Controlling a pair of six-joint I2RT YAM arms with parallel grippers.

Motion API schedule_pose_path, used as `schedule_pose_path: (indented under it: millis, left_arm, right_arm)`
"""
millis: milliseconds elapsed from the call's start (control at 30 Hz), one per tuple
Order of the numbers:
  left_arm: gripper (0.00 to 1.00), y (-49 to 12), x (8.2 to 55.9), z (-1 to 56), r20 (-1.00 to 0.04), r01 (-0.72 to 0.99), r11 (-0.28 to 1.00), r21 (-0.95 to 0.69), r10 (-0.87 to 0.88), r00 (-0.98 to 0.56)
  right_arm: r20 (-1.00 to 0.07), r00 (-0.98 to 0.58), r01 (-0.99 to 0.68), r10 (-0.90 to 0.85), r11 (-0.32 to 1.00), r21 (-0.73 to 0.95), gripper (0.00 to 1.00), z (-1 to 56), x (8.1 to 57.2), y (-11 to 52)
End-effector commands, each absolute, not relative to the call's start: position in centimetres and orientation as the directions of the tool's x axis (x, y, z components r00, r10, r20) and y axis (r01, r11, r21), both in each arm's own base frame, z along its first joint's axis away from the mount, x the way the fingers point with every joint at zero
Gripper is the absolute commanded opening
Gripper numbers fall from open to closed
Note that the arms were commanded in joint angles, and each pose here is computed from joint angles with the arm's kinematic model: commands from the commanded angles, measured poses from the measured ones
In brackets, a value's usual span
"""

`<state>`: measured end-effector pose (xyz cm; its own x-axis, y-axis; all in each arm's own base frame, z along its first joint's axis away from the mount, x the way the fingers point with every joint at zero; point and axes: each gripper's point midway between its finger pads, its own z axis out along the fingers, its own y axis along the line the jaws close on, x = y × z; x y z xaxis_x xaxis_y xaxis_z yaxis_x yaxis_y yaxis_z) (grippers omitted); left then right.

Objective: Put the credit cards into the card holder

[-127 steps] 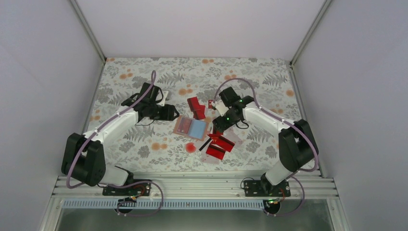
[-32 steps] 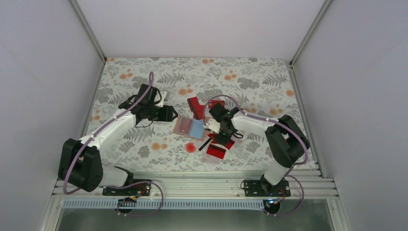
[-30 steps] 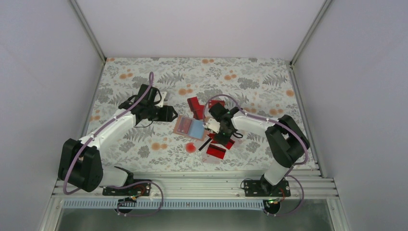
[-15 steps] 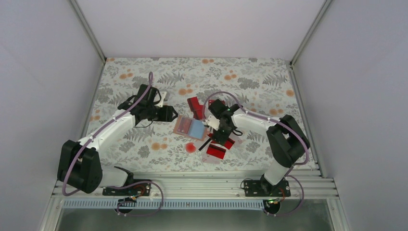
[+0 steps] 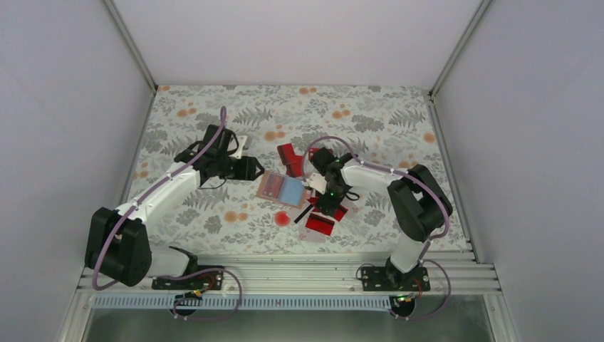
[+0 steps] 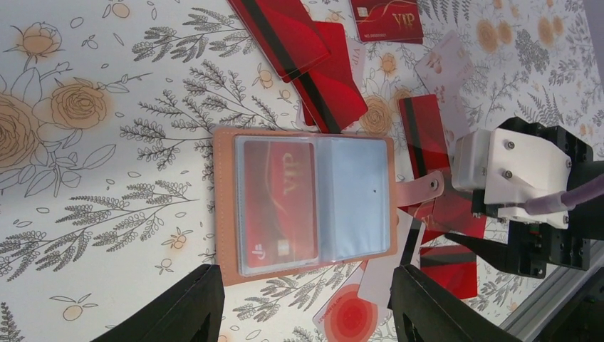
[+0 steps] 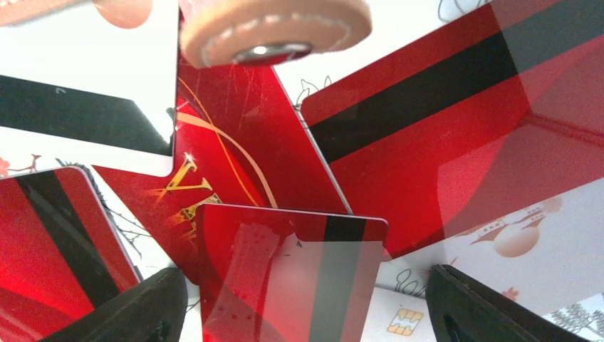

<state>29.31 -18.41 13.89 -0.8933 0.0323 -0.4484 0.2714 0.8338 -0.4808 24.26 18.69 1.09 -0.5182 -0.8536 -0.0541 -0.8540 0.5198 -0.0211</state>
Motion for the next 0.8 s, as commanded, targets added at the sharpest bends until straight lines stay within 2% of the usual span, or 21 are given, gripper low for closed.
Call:
schedule_pose_path:
  millis: [0, 400, 500, 767]
  left_arm:
    - [0.6, -18.6, 29.5, 14.7, -0.476, 0.301, 0.82, -0.486, 0.04, -0.879]
    - [0.6, -18.9, 30.1, 15.3, -0.473, 0.306, 0.82, -0.484, 0.049, -0.88]
    - [0.6, -19.0, 30.2, 15.2, -0.47, 0.308, 0.821, -0.481, 0.056, -0.881]
    - [0.6, -19.2, 30.7, 15.4, -0.468, 0.307, 0.818, -0.486, 0.053, -0.882]
  right_arm:
    - [0.012, -0.515, -0.857, -0.857, 0.515, -0.029, 0.81, -1.4, 24.6, 17.5]
    - [0.066, -0.544, -0.835, -0.837, 0.547, 0.059, 0.58, -3.5, 22.0, 17.4]
    - [0.065, -0.551, -0.83, -0.832, 0.554, 0.069, 0.56, -3.6, 21.6, 17.4]
    - [-0.068, -0.579, -0.815, -0.813, 0.578, 0.034, 0.56, -0.1, 24.4, 19.7]
